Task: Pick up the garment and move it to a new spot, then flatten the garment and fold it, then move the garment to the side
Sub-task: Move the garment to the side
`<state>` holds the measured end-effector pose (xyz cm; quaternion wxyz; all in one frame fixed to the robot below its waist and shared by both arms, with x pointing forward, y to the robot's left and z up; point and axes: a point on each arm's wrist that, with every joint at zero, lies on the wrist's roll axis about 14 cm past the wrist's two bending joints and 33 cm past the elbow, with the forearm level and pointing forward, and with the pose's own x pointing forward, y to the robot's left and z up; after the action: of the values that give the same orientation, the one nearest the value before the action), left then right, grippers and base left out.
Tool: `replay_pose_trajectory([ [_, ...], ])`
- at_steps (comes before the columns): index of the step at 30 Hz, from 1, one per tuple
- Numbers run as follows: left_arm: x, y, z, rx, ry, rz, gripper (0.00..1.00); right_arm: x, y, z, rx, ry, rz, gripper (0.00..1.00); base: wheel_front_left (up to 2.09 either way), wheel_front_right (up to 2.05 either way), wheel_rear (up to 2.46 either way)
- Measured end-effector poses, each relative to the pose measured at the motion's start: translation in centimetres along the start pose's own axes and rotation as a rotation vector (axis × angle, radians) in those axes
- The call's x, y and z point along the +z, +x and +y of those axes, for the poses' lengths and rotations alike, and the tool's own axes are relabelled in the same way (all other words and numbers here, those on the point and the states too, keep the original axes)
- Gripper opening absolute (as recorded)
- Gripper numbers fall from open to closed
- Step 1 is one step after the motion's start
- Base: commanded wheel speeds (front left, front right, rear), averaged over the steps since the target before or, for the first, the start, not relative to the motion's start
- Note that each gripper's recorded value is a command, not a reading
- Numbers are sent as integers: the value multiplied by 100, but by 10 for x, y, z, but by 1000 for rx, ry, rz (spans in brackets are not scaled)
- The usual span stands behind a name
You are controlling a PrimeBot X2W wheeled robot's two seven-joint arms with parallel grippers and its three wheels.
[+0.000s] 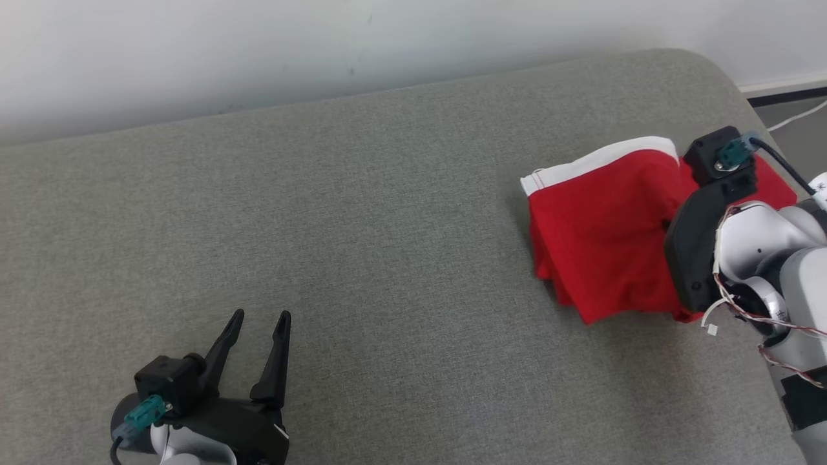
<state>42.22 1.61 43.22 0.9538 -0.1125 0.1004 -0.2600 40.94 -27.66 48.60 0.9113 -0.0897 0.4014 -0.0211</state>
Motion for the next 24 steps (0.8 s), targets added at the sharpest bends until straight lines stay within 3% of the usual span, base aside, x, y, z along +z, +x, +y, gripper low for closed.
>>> replay_pose_trajectory([
  [13,-7,4,-6,-27,-2,18,100,7,-2,-48,-112,28,-26,0,0,0,0],
  [24,-8,-1,8,3,4,24,100,-10,16,-86,-221,63,21,0,0,0,0],
])
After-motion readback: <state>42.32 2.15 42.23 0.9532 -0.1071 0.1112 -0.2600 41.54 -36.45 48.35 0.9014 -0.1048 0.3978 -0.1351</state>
